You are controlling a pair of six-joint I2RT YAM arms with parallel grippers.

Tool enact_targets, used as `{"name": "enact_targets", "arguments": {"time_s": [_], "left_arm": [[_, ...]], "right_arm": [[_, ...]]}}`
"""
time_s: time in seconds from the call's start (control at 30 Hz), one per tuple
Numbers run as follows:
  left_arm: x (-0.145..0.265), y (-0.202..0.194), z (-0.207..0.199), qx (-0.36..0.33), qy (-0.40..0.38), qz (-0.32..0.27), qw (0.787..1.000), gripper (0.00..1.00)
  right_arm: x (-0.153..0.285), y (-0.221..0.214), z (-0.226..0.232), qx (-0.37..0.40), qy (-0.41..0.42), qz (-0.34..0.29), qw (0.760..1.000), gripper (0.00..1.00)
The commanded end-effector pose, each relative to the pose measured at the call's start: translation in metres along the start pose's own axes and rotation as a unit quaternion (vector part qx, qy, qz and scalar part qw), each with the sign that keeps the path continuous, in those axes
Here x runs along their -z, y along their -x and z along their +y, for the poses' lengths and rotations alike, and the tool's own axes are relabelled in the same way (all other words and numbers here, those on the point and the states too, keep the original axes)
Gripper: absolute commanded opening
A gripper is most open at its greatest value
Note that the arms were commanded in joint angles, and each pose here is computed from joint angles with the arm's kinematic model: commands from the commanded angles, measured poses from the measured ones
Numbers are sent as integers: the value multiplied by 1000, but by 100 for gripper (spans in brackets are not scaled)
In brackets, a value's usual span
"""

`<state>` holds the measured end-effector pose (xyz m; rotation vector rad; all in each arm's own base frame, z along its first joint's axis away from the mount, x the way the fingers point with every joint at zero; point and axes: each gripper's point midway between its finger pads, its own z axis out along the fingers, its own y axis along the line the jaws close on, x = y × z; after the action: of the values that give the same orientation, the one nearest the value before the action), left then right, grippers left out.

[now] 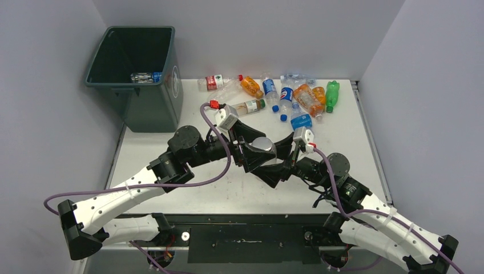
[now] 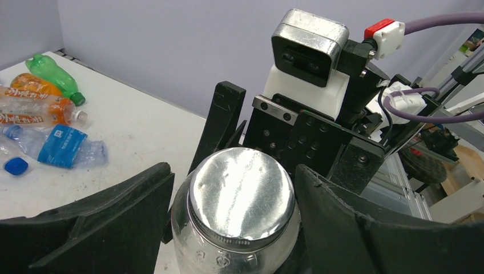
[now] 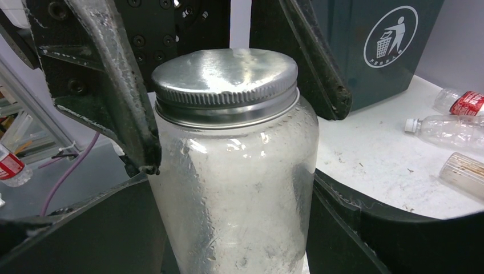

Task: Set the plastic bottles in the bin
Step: Pick up the plastic bottle at the center of the board.

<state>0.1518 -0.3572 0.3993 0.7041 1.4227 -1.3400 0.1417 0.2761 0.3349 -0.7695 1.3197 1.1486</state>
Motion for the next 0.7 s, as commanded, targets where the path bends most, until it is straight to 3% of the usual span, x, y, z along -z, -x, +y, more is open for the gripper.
{"name": "enact_targets", "arguments": {"time_s": [0.0, 0.13, 0.3, 0.47, 0.57, 0.6, 0.67], "left_arm": [[0, 23, -3, -27, 5, -46, 999, 76], [-4, 23, -3, -30, 7, -47, 998, 68], [-5, 21, -4, -36, 3, -43, 998, 40], [-7, 10, -7, -44, -5, -16, 999, 36], [-8, -1, -7, -45, -8, 12, 999, 55], [-8, -3, -7, -46, -8, 18, 999, 56], [-8, -6, -7, -54, -6, 24, 998, 44]], "right_arm": [[-3, 21, 10, -4, 23, -41, 999, 31], [-5, 18, 9, -7, 23, -40, 999, 30], [-5, 17, 9, -8, 25, -40, 999, 30], [-4, 19, 9, -6, 22, -37, 999, 31], [-3, 20, 9, -4, 21, -34, 999, 32], [-3, 20, 10, -4, 21, -33, 999, 32], [-2, 21, 9, -2, 18, -33, 999, 32]]}}
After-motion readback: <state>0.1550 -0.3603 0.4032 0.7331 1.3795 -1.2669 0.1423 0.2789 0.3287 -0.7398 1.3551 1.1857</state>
